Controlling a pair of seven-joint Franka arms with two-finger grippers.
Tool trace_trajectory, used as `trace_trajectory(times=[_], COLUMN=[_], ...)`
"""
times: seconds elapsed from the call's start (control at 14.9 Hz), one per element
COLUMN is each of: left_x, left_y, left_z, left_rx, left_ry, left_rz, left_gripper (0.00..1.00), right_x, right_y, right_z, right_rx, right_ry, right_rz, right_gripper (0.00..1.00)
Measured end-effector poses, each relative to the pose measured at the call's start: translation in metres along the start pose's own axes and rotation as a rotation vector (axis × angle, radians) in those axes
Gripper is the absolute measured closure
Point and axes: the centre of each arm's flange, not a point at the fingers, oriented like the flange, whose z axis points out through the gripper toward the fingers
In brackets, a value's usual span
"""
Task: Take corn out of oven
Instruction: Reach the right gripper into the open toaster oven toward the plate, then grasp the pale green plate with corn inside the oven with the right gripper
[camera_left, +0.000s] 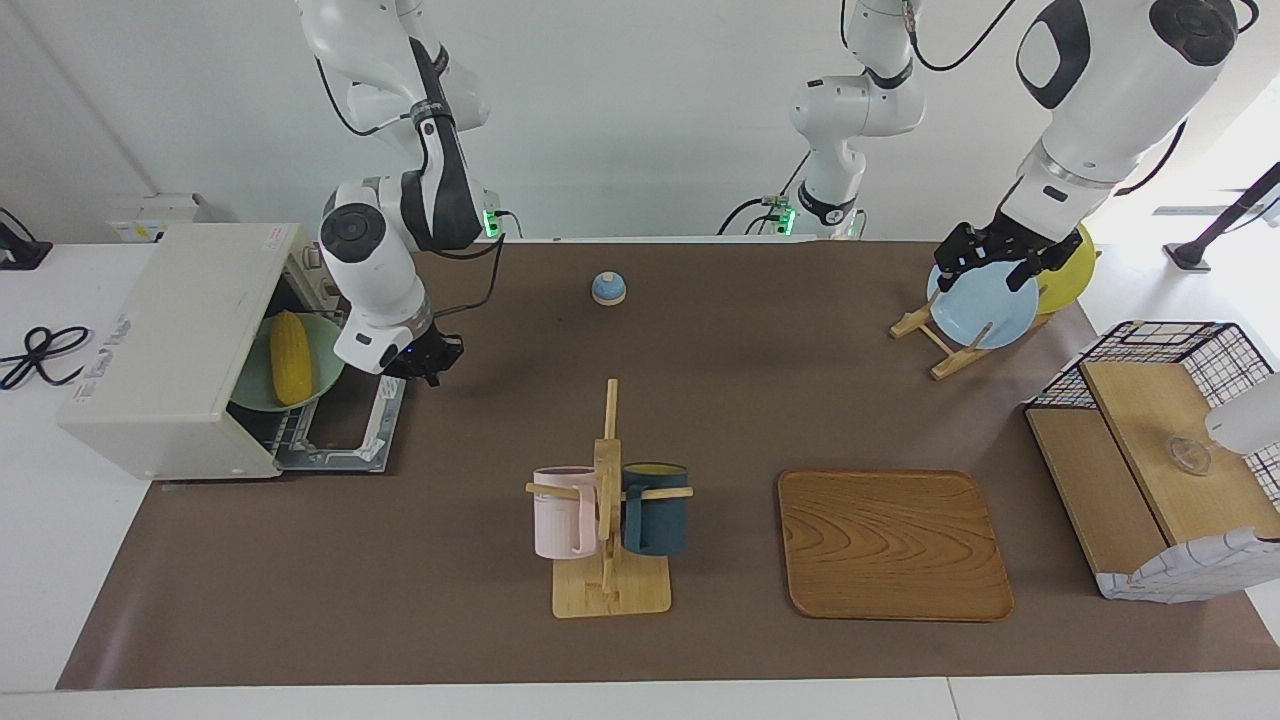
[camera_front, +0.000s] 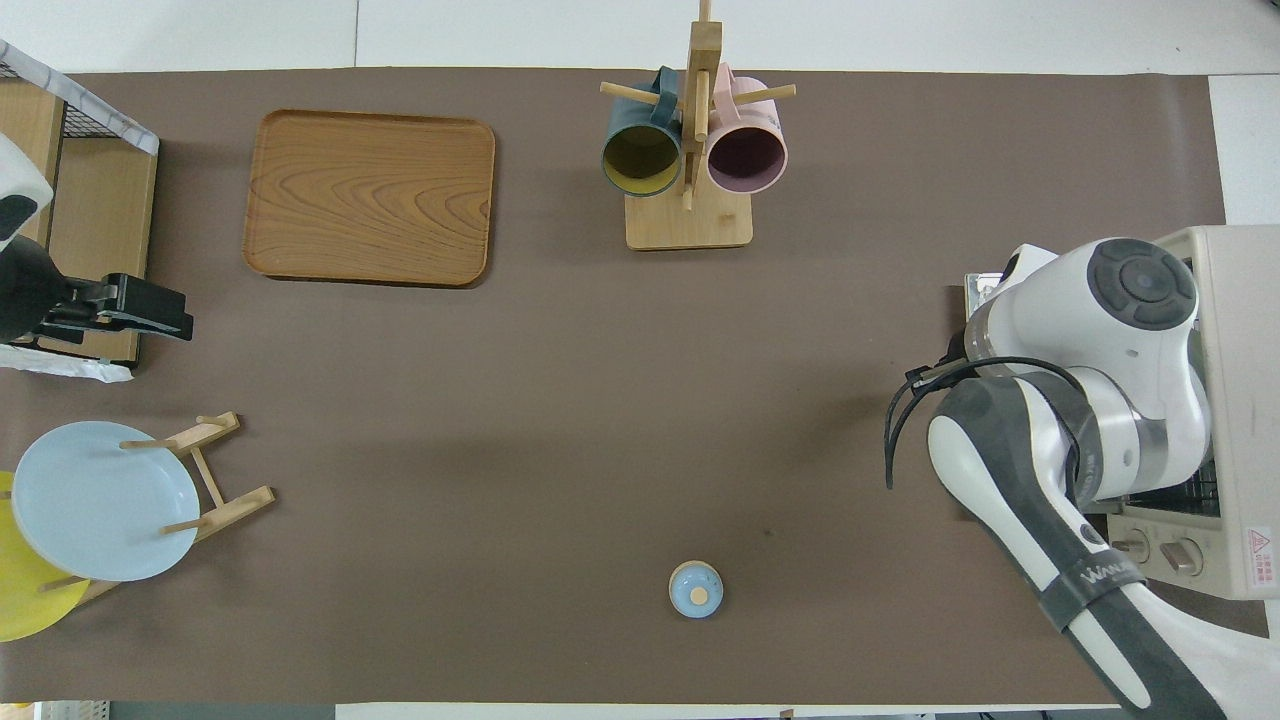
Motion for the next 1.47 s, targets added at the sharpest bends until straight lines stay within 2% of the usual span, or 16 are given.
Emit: trace_trajectory(times=[0.27,0.47,1.0,1.47], left_x=[0.0,0.0,0.0,0.002], left_y=[0.0,0.0,0.0,-0.002], left_z=[0.0,0.0,0.0,-0.002], left_rx=[0.0,0.0,0.0,-0.001], left_ry=[0.0,0.0,0.001,0.02], left_rz=[0.0,0.0,-0.001,-0.003], left_gripper=[0.0,0.0,0.0,0.0], right_x=[-0.021,-0.039,-0.068,-0.077], right_y=[0.045,0.085,0.121,0.116], right_z=[-0.031,-0.027,-0.006,0.008], right_rx=[0.008,0.025,0.049,0.021], right_ry=[-0.007,-0.043,-0.09,-0.059], right_rz=[0.095,0.177,0.261,0.207], right_gripper=[0.65,0.63,0.61,0.59])
